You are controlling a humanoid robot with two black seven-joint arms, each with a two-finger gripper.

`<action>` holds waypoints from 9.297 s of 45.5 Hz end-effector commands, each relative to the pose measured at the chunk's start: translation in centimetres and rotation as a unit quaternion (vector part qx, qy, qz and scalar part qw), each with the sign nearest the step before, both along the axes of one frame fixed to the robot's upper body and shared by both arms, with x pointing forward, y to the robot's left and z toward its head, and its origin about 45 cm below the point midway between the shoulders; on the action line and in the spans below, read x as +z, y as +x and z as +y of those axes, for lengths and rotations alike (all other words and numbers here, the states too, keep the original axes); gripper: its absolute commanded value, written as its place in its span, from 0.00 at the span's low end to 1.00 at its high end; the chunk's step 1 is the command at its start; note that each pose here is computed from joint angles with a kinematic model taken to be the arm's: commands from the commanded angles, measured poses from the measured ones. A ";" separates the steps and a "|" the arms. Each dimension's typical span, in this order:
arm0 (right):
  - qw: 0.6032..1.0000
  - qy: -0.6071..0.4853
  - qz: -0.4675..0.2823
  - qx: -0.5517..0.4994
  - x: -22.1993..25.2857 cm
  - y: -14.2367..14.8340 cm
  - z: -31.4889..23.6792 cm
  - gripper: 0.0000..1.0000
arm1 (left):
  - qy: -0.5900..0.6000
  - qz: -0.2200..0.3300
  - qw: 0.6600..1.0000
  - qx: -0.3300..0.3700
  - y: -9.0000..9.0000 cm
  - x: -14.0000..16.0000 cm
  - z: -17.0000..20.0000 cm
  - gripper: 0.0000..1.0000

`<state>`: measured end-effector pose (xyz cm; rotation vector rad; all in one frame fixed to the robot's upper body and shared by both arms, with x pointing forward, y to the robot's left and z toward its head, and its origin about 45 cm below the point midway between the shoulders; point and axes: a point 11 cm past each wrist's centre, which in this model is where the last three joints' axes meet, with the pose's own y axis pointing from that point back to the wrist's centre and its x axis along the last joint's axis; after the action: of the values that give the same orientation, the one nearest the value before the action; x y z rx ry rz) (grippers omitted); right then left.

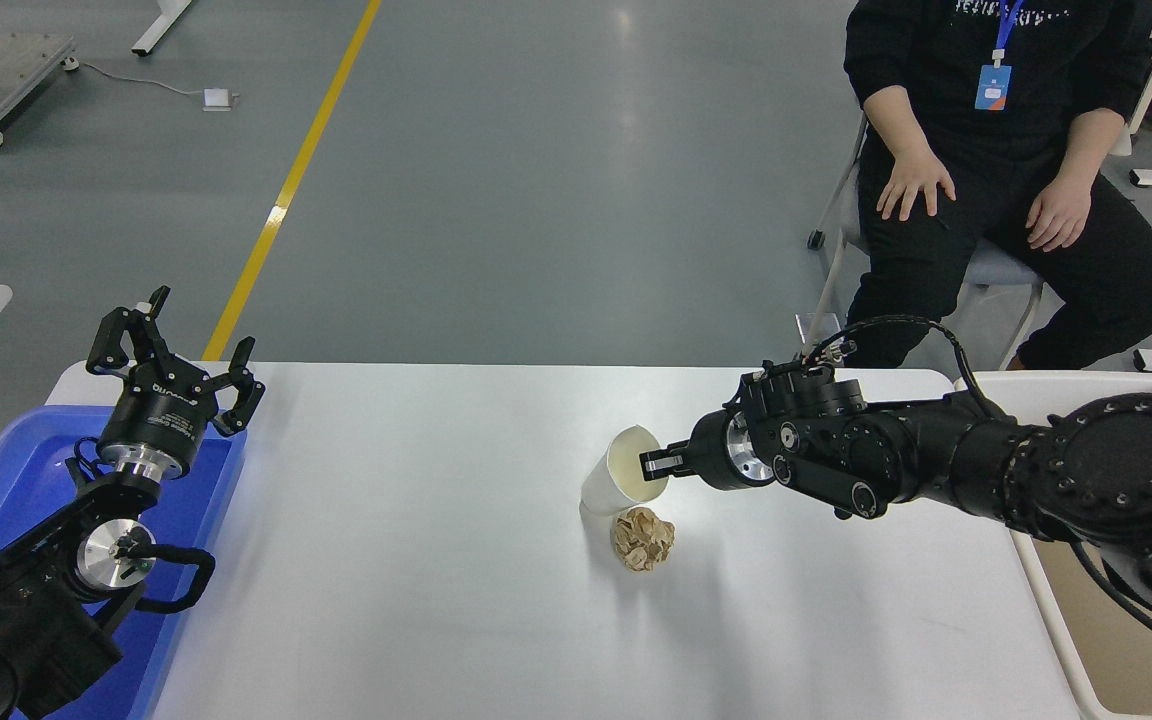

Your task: Clean the table surface

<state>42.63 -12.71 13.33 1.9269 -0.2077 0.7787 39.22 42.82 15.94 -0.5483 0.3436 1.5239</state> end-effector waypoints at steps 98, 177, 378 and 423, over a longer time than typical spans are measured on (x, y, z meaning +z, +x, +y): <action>0.777 0.057 -0.174 -0.602 17.7 -6.7 -53.0 0.00 | 0.000 0.000 1.000 0.000 0.0 0.0 0.0 1.00; 0.764 -0.051 -0.144 -0.627 -5.9 -12.8 -43.5 0.14 | 0.000 0.000 1.000 0.000 0.0 0.0 0.0 1.00; 0.772 0.392 -0.220 -0.449 13.4 4.5 -31.9 0.99 | 0.000 0.000 1.000 0.000 0.0 0.0 0.0 1.00; 0.959 -0.037 -0.087 0.265 13.4 0.5 3.1 0.99 | 0.000 0.000 1.000 0.000 0.0 0.0 0.0 1.00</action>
<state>46.80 -17.82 30.99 1.9897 -0.2112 1.1997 39.22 42.87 15.95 -0.5482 0.3428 1.5246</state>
